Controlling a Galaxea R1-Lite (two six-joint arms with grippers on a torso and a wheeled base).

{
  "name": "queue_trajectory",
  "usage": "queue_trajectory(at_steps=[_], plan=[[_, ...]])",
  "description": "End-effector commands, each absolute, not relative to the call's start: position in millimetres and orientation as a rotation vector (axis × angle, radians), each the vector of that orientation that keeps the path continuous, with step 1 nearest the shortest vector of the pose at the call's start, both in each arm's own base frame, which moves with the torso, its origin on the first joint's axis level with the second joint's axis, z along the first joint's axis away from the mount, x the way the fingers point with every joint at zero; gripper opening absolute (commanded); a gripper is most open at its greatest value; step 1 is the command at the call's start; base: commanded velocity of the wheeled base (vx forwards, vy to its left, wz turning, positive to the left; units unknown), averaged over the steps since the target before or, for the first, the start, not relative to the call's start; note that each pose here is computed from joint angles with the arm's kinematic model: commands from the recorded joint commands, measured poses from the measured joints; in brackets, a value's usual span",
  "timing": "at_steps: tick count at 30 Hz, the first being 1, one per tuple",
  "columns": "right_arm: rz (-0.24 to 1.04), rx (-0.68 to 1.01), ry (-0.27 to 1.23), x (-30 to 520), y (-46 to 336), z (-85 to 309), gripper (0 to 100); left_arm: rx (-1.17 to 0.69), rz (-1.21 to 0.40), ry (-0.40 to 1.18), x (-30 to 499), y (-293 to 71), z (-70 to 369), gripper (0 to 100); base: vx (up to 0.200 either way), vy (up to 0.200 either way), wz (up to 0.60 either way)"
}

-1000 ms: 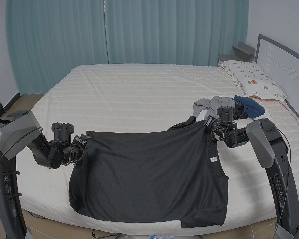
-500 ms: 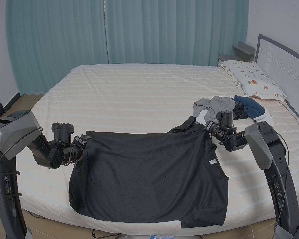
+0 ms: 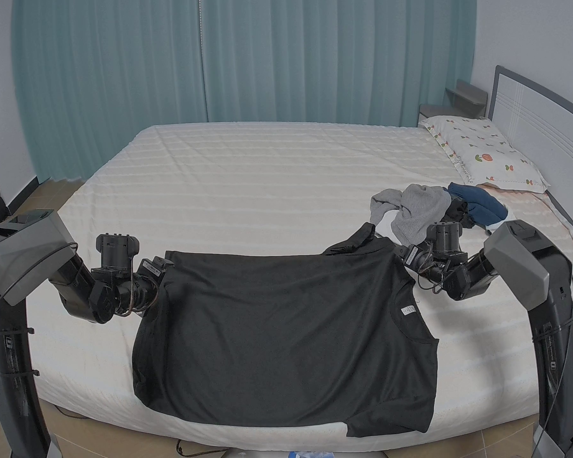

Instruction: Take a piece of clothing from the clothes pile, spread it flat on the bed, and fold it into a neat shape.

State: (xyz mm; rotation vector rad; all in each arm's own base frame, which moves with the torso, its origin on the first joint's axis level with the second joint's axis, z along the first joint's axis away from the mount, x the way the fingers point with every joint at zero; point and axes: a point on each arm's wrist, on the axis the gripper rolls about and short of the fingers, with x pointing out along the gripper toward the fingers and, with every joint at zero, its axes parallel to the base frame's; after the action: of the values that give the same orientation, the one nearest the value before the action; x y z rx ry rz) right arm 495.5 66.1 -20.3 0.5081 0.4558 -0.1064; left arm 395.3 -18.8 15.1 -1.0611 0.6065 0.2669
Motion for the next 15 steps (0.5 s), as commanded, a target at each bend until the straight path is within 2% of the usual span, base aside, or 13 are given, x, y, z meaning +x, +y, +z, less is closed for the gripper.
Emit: queue_trajectory(at_steps=[1,4,13,15], plan=[[-0.076,0.594,0.478,425.4,62.9,24.7,100,-1.048,0.254,0.599,385.7,-15.9,26.2,100,0.000,0.000,0.00],[-0.071,0.640,0.493,400.8,68.0,24.9,100,-1.047,0.254,0.606,384.3,-16.5,25.5,100,0.000,0.000,0.00],[-0.053,0.763,0.547,317.6,60.8,17.7,100,-1.039,0.212,0.638,377.2,-18.9,29.4,100,-0.200,0.000,0.00],[-0.046,0.790,0.562,306.2,59.0,12.8,100,-1.039,0.212,0.637,376.8,-18.9,30.3,100,0.000,0.000,0.00]])
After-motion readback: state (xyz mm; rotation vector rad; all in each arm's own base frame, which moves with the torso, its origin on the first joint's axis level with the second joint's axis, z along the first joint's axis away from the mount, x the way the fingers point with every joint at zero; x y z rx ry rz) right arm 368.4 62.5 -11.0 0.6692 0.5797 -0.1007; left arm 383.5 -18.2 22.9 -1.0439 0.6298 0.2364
